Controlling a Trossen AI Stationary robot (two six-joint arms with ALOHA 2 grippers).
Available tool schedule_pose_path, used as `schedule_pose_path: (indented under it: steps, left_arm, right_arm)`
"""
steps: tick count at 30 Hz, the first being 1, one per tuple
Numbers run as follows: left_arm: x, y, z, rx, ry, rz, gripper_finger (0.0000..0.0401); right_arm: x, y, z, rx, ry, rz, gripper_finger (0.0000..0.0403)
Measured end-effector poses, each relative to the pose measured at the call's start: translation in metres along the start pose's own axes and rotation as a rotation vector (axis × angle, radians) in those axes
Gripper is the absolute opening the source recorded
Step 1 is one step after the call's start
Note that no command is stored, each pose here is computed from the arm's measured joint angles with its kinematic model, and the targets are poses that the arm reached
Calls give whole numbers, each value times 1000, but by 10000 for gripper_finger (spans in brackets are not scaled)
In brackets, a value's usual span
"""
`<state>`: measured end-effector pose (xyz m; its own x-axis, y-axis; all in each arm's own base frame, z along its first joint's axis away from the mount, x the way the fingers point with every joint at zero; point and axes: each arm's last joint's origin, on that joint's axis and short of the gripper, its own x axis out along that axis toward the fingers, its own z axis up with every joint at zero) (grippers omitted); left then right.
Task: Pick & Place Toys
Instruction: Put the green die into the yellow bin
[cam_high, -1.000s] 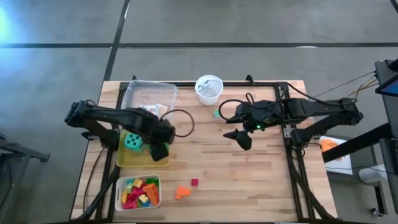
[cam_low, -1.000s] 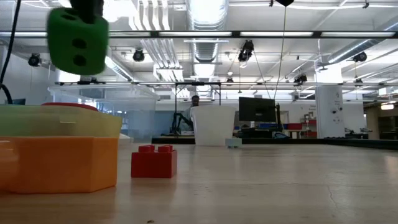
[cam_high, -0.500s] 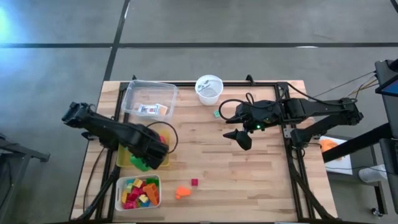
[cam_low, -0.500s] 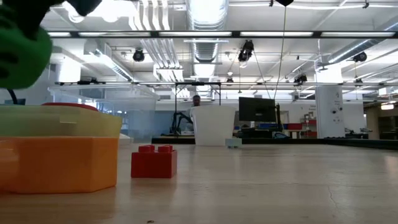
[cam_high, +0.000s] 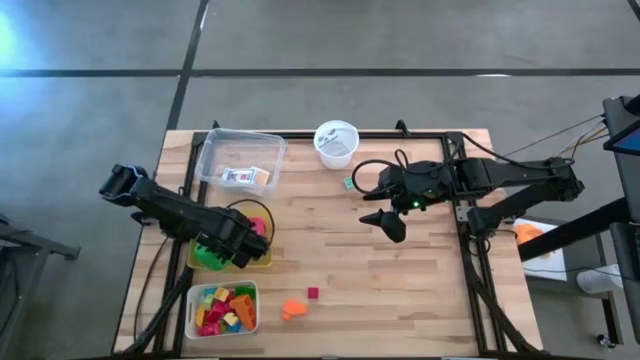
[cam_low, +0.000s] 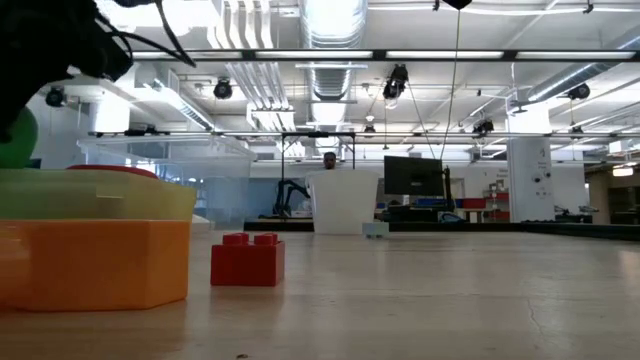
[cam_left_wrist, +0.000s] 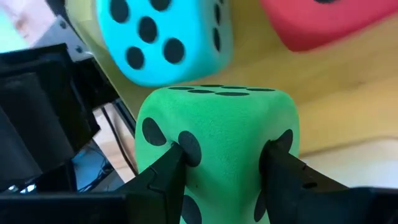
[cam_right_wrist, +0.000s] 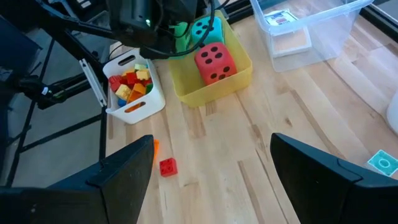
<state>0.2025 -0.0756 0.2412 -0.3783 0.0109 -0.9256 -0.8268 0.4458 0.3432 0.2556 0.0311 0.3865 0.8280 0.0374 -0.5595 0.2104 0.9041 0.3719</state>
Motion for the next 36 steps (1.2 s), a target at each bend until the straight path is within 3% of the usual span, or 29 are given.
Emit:
schedule_pose_path:
  steps: [17, 36]
  left_arm:
    - [6, -3, 17, -94, -97, -35, 144]
    - [38, -10, 22, -39, -104, -63, 143]
  right_arm:
    - [0, 0, 0, 0, 0, 0, 317]
    - [0, 0, 0, 0, 0, -1, 317]
